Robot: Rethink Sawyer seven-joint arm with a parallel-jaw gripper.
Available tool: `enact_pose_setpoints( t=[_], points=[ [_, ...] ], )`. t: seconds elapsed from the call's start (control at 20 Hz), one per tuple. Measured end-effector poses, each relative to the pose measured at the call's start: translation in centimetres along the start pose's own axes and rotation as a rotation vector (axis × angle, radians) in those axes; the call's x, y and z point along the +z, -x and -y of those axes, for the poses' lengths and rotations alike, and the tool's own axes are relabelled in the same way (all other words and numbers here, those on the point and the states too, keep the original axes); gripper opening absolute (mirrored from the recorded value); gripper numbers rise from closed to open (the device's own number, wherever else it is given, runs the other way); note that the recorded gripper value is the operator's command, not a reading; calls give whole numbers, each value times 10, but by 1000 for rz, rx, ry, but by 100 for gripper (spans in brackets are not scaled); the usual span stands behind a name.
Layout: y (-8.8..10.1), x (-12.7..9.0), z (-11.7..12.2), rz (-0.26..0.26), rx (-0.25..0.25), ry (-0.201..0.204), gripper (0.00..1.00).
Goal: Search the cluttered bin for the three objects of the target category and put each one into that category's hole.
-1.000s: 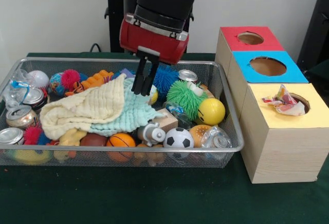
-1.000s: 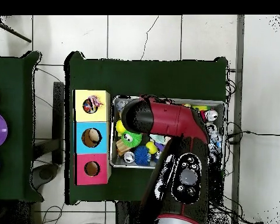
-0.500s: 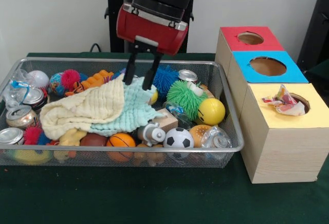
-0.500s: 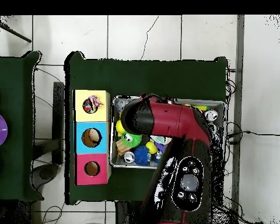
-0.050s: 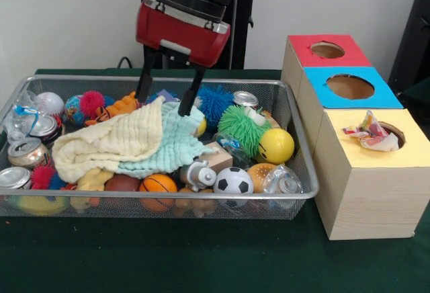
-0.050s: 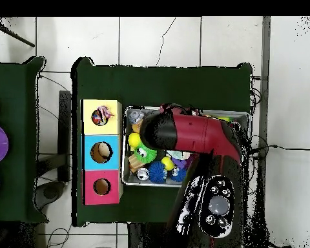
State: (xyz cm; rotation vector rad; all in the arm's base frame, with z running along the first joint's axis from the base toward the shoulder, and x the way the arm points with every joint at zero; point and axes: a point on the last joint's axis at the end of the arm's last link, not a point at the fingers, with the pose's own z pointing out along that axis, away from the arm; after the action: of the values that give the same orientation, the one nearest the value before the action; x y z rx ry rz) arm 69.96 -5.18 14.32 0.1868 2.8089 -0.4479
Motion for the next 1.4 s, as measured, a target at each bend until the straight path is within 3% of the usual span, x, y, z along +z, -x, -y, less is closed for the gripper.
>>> enact_pose_setpoints(
  t=[0.55,1.0,1.2,1.4],
  points=[
    [-4,8,18,-5,-13,-20,100],
    [-9,52,28,7,44,45,100],
    [-22,72,26,9,65,82,100],
    [-42,89,15,-21,77,122,100]
  ],
)
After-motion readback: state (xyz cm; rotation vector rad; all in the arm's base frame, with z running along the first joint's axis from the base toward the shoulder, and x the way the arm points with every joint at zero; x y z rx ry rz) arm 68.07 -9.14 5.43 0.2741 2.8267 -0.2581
